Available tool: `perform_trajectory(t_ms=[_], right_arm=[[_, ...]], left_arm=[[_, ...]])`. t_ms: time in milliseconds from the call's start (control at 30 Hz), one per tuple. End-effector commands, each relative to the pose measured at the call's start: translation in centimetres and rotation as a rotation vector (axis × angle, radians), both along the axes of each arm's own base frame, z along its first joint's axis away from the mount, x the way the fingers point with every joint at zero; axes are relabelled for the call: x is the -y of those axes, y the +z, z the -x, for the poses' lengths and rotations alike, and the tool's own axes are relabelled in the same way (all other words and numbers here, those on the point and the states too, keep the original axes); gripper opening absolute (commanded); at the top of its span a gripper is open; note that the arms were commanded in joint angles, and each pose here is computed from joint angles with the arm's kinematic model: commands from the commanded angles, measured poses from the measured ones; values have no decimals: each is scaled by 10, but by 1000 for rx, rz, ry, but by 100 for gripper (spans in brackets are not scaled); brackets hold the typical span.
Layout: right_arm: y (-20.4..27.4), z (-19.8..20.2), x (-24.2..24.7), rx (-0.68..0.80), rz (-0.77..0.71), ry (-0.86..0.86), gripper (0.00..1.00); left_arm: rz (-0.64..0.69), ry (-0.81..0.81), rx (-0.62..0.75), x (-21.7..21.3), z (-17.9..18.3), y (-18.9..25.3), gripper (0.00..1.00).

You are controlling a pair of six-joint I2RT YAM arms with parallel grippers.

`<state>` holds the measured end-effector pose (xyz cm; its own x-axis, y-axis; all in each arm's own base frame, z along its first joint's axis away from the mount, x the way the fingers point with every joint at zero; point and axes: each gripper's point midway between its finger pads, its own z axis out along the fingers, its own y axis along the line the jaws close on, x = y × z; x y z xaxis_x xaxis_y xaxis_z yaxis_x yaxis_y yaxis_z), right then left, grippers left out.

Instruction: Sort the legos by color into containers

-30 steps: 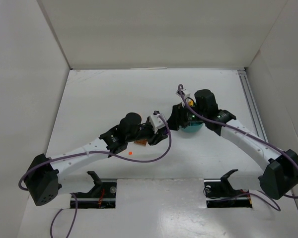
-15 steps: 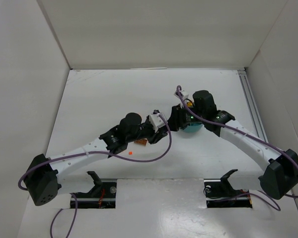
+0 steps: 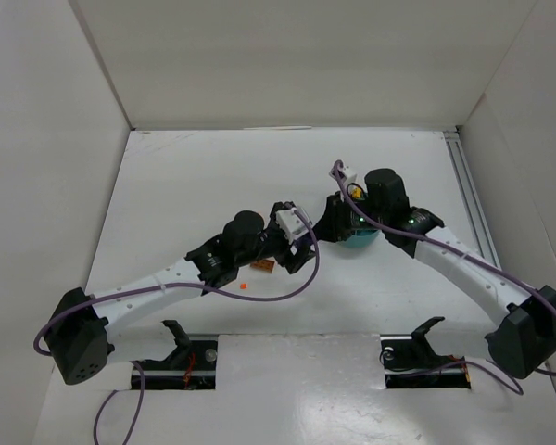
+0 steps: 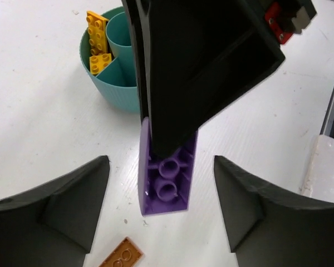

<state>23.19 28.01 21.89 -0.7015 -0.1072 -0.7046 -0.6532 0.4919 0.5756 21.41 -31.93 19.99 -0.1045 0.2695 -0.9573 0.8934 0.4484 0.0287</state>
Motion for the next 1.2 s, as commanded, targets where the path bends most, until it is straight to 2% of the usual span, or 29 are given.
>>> perform_trajectory(t_ms=[0, 200, 233, 300, 367, 400, 467, 533, 567, 700, 800, 967, 1000, 1167], right_arm=[[31, -24, 16, 166, -14, -54, 6], [49, -49, 60, 294, 47, -181, 5], [52, -57, 73, 312, 69, -226, 5], [57, -62, 93, 373, 134, -277, 5], [52, -68, 124, 395, 257, -380, 5], [52, -68, 141, 402, 313, -462, 5], [51, -68, 162, 416, 376, -537, 5], [49, -66, 183, 430, 426, -629, 5], [45, -66, 192, 422, 449, -658, 5], [34, -68, 212, 391, 502, -726, 5], [21, -72, 213, 362, 517, -719, 5], [-3, -85, 212, 313, 512, -722, 5], [-9, -87, 213, 302, 511, -718, 5], [-21, -93, 207, 274, 496, -706, 5]], left_arm=[[115, 22, 24, 7, -4, 38, 74], [155, 34, -14, 3, 2, 34, 82], [163, 46, -22, 3, 1, 33, 93], [199, 122, -77, -5, -2, 29, 100], [233, 218, -137, -13, -8, 27, 100], [247, 333, -221, -25, -13, 16, 100], [247, 431, -312, -35, -15, 5, 100], [219, 553, -422, -52, -17, -14, 100], [248, 611, -506, -57, -17, -21, 100], [247, 800, -664, -90, -24, -55, 100], [214, 908, -721, -118, -27, -80, 100], [278, 1038, -733, -144, -23, -73, 100], [275, 1122, -754, -159, -20, -80, 100], [290, 1297, -808, -193, -16, -85, 100]])
